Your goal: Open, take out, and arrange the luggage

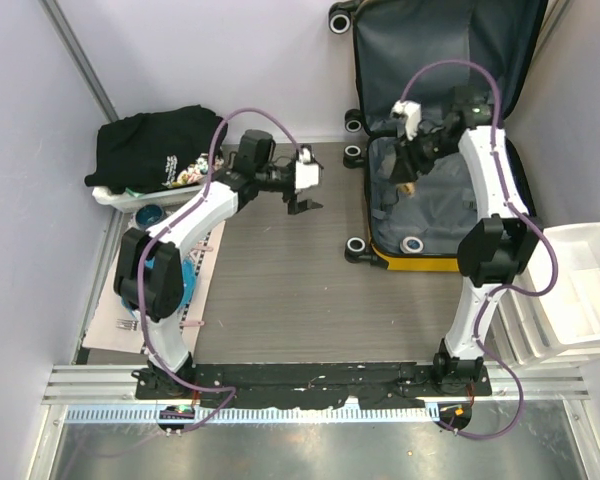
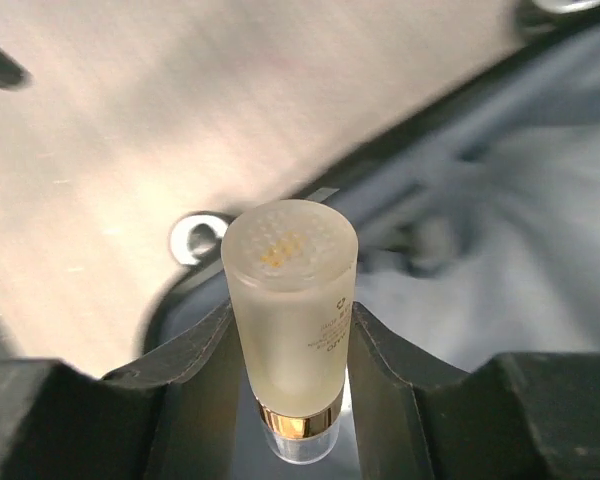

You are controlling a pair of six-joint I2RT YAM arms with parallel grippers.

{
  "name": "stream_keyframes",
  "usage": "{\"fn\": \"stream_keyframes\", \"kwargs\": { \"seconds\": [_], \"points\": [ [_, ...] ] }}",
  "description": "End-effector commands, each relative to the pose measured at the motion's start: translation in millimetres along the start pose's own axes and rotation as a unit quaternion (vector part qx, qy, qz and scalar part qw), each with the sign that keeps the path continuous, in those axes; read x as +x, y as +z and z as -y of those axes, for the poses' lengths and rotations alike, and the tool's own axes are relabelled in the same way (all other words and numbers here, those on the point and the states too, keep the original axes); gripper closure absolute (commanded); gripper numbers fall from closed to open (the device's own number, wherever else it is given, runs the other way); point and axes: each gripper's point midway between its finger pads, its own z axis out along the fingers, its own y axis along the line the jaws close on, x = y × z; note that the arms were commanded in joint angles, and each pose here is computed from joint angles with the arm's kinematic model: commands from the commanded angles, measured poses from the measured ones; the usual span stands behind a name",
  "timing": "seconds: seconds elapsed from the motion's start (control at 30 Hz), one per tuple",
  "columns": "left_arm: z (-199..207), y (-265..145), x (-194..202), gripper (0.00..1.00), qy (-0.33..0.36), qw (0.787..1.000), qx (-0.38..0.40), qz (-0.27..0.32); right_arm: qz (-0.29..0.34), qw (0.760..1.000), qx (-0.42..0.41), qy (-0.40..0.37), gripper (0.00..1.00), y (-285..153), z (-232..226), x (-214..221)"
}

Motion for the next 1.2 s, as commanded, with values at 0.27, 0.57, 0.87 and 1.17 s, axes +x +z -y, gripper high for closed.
{"fn": "stream_keyframes", "kwargs": {
  "seconds": [0.27, 0.57, 0.87, 1.17],
  "points": [
    [60, 6, -39, 0.09, 0.343, 0.936, 0.055, 0.055, -0.059, 0.929, -0.306, 0.201, 0.99, 45, -180, 3],
    [63, -6, -56, 0.18, 0.43, 0.894, -0.054, 0.114, -0.06, 0.86, -0.336, 0.379, 0.99, 69, -186, -18],
    [90, 4, -62, 0.19, 0.49, 0.86, -0.022, 0.144, -0.059, 0.794, -0.355, 0.49, 0.99, 86, -181, -36],
    [104, 3, -72, 0.31, 0.506, 0.844, -0.008, 0.178, -0.077, 0.766, -0.395, 0.501, 0.99, 86, -204, -44]
  ]
}}
